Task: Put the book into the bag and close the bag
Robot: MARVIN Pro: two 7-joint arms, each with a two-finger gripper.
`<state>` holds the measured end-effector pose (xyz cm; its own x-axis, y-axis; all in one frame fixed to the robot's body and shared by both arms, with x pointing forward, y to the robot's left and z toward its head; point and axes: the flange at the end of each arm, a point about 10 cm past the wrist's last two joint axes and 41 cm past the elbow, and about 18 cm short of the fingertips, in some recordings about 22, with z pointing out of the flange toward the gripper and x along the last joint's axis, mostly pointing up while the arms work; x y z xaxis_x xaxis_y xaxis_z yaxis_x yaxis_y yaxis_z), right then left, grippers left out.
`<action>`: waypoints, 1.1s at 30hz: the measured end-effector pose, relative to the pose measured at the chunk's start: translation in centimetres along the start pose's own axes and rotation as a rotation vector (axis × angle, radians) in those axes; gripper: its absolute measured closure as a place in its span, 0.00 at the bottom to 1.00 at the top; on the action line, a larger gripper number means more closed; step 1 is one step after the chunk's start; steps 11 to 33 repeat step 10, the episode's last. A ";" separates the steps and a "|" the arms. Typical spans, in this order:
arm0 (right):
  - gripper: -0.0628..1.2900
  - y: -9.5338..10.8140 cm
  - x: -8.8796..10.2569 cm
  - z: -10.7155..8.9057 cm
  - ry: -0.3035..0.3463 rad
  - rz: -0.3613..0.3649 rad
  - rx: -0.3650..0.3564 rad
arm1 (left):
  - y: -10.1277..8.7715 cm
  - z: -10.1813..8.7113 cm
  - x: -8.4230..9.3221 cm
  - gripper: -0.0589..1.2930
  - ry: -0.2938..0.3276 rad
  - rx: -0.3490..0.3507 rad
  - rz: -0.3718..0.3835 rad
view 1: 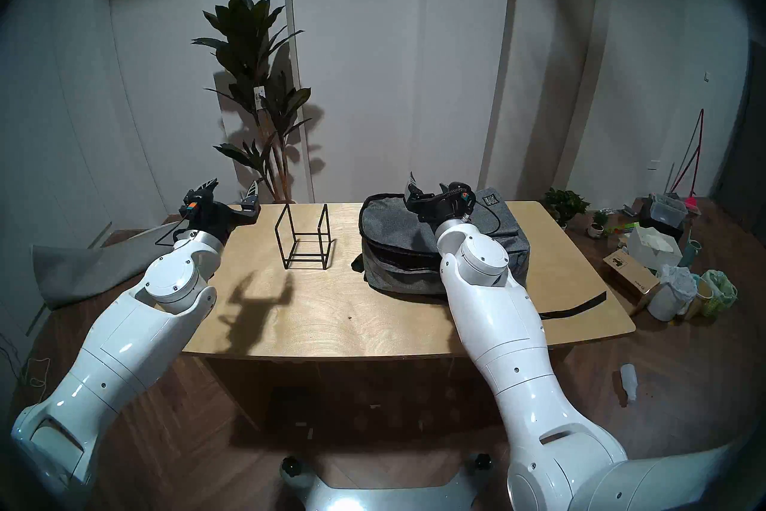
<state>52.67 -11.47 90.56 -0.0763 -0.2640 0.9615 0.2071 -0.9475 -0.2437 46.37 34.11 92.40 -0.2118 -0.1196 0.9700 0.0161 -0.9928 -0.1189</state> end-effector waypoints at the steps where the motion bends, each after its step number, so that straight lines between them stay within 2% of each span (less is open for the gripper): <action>1: 0.06 0.0 0.0 0.0 0.001 -0.001 -0.001 | 0.0 0.0 0.0 0.03 0.000 0.000 0.001; 33: 0.06 -0.1 0.0 0.0 0.004 -0.005 -0.004 | 0.0 0.0 0.0 0.03 0.000 0.001 0.005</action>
